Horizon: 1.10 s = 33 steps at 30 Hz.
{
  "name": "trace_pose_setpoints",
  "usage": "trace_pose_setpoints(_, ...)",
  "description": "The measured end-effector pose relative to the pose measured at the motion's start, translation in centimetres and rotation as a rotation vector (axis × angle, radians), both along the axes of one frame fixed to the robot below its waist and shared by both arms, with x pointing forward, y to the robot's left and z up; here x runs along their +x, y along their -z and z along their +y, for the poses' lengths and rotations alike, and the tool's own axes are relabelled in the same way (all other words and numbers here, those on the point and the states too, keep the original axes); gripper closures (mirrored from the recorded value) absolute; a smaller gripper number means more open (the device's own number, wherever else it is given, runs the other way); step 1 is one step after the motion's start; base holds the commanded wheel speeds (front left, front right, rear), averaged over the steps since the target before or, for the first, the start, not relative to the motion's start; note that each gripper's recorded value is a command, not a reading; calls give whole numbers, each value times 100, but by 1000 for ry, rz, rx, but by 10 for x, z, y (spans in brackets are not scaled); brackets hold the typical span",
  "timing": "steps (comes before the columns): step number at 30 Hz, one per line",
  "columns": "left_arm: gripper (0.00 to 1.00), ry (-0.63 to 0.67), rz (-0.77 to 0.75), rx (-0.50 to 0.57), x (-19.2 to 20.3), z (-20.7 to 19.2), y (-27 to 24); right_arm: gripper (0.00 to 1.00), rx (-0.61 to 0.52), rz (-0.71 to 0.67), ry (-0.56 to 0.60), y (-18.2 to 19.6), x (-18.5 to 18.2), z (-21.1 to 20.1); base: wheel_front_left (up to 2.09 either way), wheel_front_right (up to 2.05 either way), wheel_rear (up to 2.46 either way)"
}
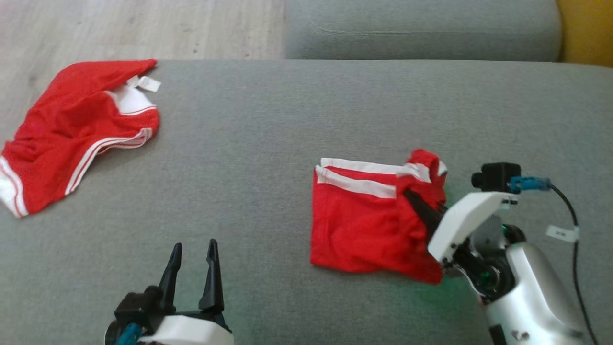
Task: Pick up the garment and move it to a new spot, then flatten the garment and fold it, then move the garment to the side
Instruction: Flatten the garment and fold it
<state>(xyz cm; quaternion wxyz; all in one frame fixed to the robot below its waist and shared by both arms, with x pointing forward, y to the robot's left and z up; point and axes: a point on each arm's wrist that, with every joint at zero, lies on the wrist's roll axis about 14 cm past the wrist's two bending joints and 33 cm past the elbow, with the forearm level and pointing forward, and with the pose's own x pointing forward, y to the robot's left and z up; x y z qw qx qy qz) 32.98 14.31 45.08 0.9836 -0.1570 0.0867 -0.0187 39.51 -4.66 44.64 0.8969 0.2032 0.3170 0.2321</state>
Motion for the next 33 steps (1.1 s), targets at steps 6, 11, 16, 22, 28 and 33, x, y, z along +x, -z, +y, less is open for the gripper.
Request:
trace_pose_setpoints(6,0,-35,-16,-10,-4,8,-3,100,19,-1,-30,0,13,22,0,0,0)
trace_pose_setpoints(11,0,-80,-16,-5,-9,19,-3,100,60,53,-69,14,15,47,0,0,0)
trace_pose_setpoints(16,0,-108,-11,-4,-13,27,-1,0,60,61,-110,18,17,67,0,0,0)
trace_pose_setpoints(22,0,-101,-16,-9,-12,24,-2,0,123,59,-154,5,15,89,0,0,0)
trace_pose_setpoints(28,0,-69,-25,-16,-8,14,-4,0,127,-49,-153,-17,26,93,0,0,0)
trace_pose_setpoints(33,0,-34,-34,-8,-3,6,-6,0,37,-244,-86,-37,48,71,0,0,0)
